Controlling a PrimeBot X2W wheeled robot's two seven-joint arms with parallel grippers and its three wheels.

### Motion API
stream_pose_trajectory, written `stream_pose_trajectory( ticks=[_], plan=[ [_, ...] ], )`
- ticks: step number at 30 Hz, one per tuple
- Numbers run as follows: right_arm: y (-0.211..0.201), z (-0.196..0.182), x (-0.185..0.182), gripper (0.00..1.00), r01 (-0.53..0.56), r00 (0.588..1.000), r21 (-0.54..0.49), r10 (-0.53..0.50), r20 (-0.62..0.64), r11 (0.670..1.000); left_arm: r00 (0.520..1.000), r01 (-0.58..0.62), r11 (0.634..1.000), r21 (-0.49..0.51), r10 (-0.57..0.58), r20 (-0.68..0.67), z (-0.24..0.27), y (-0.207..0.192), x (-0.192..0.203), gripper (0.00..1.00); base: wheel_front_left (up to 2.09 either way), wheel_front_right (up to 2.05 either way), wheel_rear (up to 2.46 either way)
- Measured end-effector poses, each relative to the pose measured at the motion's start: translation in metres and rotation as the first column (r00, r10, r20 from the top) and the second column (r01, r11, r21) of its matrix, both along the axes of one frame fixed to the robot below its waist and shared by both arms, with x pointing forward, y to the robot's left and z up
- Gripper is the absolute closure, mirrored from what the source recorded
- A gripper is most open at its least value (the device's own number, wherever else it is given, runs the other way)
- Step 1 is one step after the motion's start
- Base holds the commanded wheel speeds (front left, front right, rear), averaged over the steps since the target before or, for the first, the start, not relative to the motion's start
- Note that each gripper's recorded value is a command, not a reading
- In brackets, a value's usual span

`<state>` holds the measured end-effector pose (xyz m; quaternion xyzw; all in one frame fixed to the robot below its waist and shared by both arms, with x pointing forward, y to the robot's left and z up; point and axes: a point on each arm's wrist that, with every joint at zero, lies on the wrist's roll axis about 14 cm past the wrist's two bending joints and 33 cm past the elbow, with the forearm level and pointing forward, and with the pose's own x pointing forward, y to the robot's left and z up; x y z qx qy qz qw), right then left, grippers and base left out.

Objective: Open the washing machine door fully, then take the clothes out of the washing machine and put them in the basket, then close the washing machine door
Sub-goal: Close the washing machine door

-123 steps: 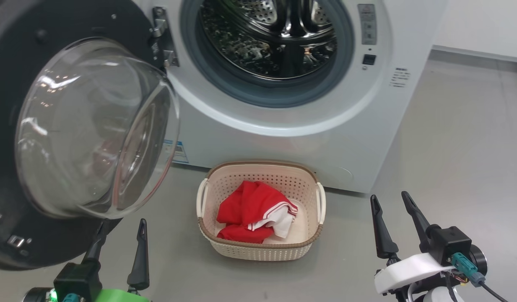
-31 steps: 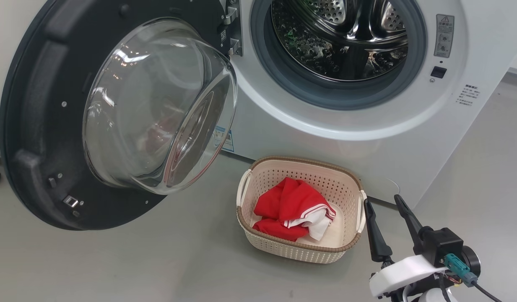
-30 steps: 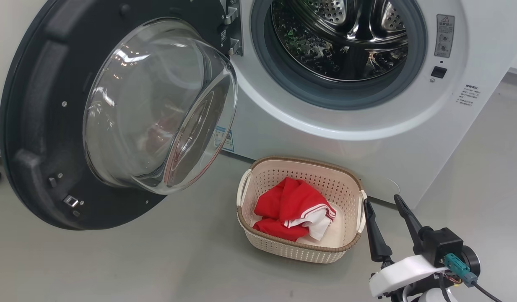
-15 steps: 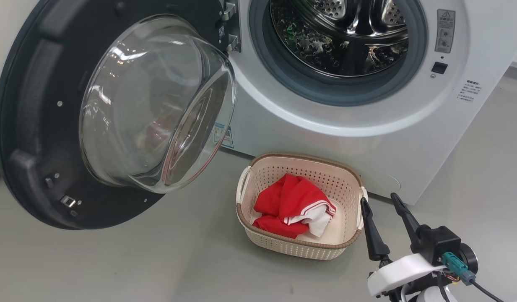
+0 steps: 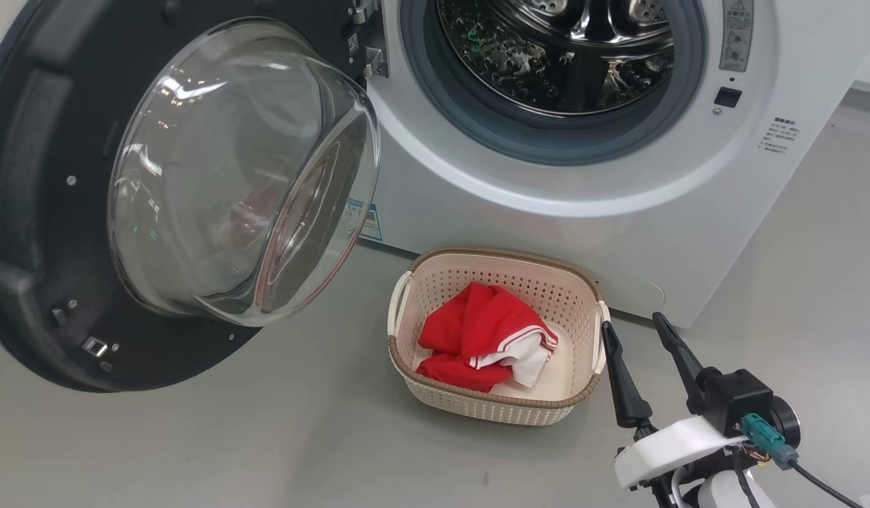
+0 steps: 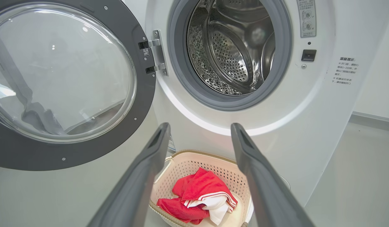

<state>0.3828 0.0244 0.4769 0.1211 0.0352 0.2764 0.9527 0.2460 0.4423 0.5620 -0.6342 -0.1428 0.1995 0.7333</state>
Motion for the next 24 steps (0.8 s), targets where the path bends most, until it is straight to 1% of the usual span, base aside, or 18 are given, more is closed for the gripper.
stream_pose_trajectory(
  ticks=[7,14,20,24],
  plan=[
    [-0.004,-0.002,0.004,0.0,0.014,1.0,-0.003,-0.014,-0.001,1.0,0.992,0.125,0.992,-0.011,-0.125,-0.024,-0.011,-0.021,0.022,1.0,0.0,0.0,0.0],
    [-0.01,-0.005,0.007,0.0,0.031,0.999,-0.006,-0.031,-0.009,0.999,0.982,0.19,0.982,-0.02,-0.19,0.001,-0.009,-0.03,0.039,1.0,0.0,0.0,0.0],
    [-0.011,-0.007,0.008,0.0,0.036,0.999,-0.007,-0.036,-0.013,0.999,0.975,0.221,0.975,-0.017,-0.221,-0.009,-0.012,-0.033,0.042,1.0,0.0,0.0,0.0],
    [-0.012,-0.007,0.009,0.0,0.037,0.999,-0.006,-0.037,-0.014,0.999,0.964,0.265,0.964,-0.017,-0.265,-0.013,-0.013,-0.039,0.044,1.0,0.0,0.0,0.0]
  ],
)
